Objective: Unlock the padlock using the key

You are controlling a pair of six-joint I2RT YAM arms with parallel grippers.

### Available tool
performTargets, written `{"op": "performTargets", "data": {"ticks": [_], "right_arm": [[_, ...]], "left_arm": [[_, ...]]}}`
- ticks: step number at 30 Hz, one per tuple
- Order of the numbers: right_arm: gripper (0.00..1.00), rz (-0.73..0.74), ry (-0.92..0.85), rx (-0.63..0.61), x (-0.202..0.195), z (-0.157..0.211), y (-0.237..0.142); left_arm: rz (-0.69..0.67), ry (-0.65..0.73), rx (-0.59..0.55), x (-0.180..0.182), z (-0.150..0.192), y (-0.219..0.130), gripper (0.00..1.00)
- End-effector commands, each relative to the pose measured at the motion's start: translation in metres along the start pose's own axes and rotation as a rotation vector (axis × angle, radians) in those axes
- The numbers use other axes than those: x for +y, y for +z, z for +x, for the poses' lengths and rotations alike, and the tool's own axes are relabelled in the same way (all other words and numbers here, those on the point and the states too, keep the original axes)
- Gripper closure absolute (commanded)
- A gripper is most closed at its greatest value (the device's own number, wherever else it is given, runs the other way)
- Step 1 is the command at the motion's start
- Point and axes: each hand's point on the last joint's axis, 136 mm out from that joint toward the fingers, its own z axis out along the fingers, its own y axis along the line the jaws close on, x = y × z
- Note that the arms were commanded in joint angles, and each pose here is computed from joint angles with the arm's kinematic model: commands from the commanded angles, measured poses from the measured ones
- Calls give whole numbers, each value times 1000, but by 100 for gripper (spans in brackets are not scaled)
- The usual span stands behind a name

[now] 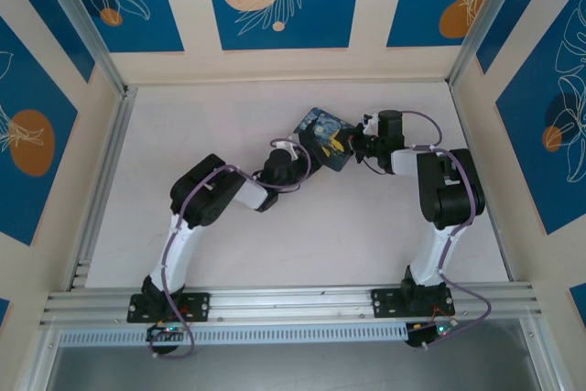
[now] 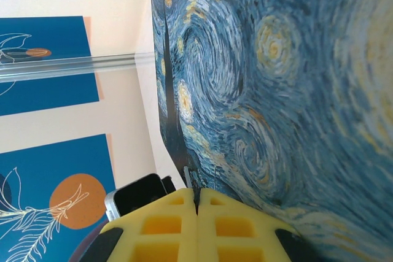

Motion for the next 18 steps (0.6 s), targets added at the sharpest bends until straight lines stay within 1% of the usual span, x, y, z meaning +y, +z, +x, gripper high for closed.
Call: {"op": "performTargets", "data": {"ticks": [1,5,12,16,18], "right_arm": [[100,63,72,31,-22,9,5],[100,63,73,31,-23,9,5],[100,62,74,31,-22,9,4],[100,62,74,30,-22,9,4],[100,61,74,29,-22,9,4]], "left_arm": [[-306,-19,99,91,24,-14,53],[-310,-23,102,93,24,-13,56],[-343,-37,111,100,25,-13,56],[-354,-50,113,103,27,-14,47],[-359,-56,112,105,27,-16,46]]}}
